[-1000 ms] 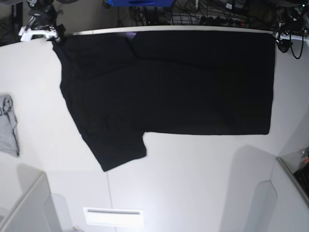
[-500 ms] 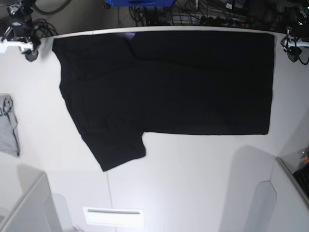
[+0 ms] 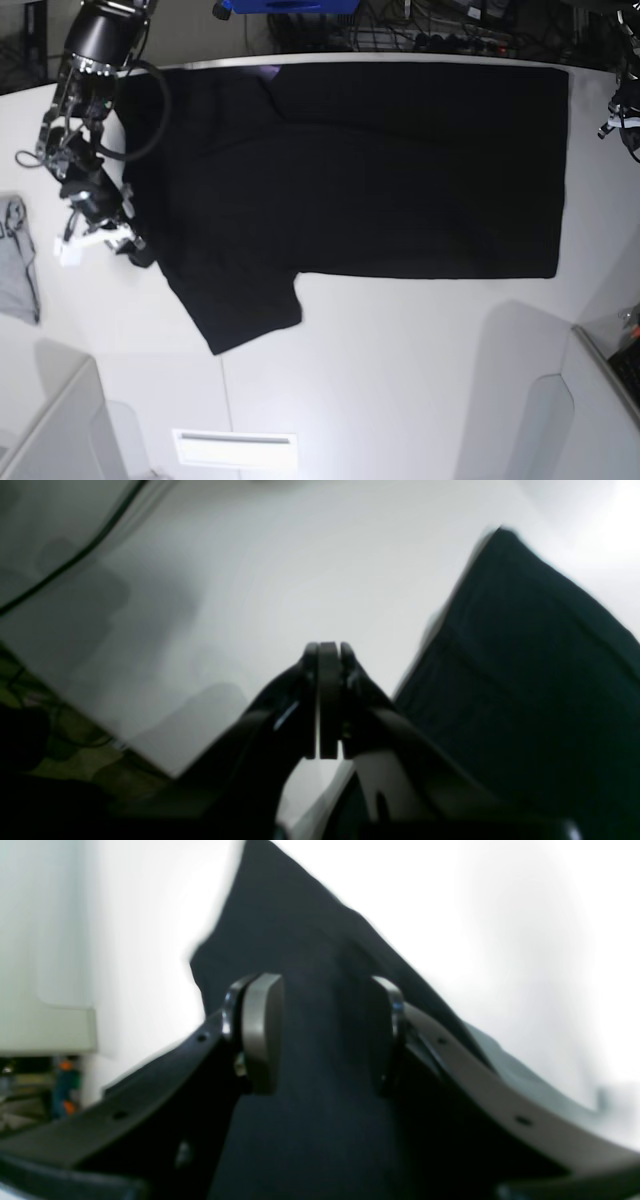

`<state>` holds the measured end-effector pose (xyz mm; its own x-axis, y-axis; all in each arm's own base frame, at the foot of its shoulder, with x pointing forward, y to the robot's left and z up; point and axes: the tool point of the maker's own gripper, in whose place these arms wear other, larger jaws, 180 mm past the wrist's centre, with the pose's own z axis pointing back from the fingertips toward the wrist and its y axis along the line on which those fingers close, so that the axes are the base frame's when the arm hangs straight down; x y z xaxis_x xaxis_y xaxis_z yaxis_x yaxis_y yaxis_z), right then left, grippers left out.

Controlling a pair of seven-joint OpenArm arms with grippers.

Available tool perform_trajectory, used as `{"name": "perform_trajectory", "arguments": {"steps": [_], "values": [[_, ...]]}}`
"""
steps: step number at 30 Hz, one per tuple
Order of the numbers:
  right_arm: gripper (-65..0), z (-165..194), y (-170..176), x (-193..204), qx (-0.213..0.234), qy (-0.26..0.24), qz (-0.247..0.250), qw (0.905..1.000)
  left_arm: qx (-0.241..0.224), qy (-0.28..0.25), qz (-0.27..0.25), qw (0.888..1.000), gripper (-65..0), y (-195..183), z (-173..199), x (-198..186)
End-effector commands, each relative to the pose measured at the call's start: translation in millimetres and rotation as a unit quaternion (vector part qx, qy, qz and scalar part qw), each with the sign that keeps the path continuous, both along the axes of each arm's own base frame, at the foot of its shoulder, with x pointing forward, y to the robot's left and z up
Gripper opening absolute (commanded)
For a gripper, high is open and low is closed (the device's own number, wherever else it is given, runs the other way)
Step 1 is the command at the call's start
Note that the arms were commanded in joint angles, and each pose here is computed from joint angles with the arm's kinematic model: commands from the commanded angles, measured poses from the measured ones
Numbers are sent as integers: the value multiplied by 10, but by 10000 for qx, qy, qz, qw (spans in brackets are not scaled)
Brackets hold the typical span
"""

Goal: Fold the T-shirt properly
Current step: 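Move the right gripper to the sleeve and hem corner and grasp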

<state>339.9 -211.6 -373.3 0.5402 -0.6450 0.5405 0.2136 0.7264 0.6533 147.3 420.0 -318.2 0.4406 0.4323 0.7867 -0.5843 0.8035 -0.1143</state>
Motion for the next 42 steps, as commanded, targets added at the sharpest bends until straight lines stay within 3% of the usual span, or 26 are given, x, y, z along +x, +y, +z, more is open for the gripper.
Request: {"name": "perform_trajectory", "arguments": {"steps": [1, 10, 14, 19, 28, 37, 42], "values": [[-398, 122, -68, 124, -118, -183, 45, 9998, 281, -175, -99, 9994, -650, 89, 202, 92], [-389, 41, -68, 721, 12, 92, 248, 9996, 453, -121, -310, 9984, -650, 136, 289, 199], [-326, 37, -48, 1008, -8, 208, 306, 9993, 409, -31, -576, 9975, -650, 22, 228, 301], [-308, -95, -142, 1217, -885, 511, 431, 9938, 386, -15, -603, 9974, -650, 2, 208, 308], [-308, -91, -168, 1369, -1056, 614, 441, 9915, 401, -24, -578, 9975, -650, 19, 220, 300], [-308, -260, 186, 1337, -1382, 776, 828, 9839, 401, -24, -578, 9975, -650, 19, 220, 300], [-308, -467, 328, 1228, -1234, 1053, 922, 9824, 402, 19, -573, 9975, -650, 24, 207, 271]]}}
